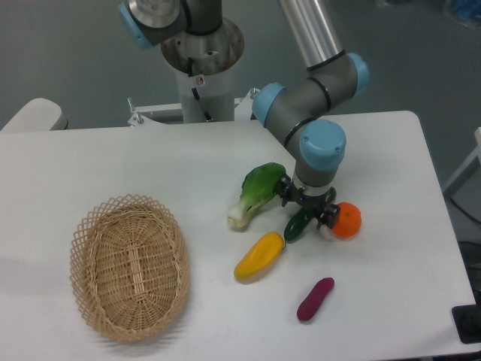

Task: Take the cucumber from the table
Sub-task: 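Close the gripper around the middle of the cucumber, then lift the held cucumber up off the table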

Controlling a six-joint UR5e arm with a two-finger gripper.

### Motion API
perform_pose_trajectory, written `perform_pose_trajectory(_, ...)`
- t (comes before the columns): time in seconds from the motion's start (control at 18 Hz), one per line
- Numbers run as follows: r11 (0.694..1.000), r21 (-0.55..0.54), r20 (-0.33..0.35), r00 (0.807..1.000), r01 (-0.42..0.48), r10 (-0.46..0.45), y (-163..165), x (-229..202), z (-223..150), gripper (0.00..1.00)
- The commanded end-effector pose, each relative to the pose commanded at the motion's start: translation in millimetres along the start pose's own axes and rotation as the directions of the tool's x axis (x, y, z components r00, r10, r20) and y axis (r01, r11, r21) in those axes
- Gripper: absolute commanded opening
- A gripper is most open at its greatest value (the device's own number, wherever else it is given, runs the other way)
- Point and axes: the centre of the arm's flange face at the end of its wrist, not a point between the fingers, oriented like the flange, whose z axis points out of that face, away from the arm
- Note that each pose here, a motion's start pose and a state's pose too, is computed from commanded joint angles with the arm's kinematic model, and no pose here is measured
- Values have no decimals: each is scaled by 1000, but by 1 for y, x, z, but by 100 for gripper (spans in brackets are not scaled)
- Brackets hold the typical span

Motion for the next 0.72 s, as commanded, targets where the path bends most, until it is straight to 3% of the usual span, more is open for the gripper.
perform_pose_trajectory(0.06, 1000, 0, 0, 1000, 0, 0, 0, 0, 0, 100)
perform_pose_trajectory(0.11, 1000, -2, -1, 1000, 0, 0, 0, 0, 1, 92)
perform_pose_trajectory(0.22, 1000, 1, 4, 1000, -9, 9, 0, -2, -2, 41)
perform_pose_trajectory(0.28, 1000, 1, 8, 1000, -24, 24, 0, -4, -3, 26)
perform_pose_trajectory(0.33, 999, 1, 9, 999, -35, 35, 0, -4, -4, 19)
perform_pose_trajectory(0.44, 999, 2, 15, 999, -38, 38, -1, -6, -6, 14)
perform_pose_trajectory(0.72, 999, 10, 50, 998, -35, 34, -2, -17, -27, 13)
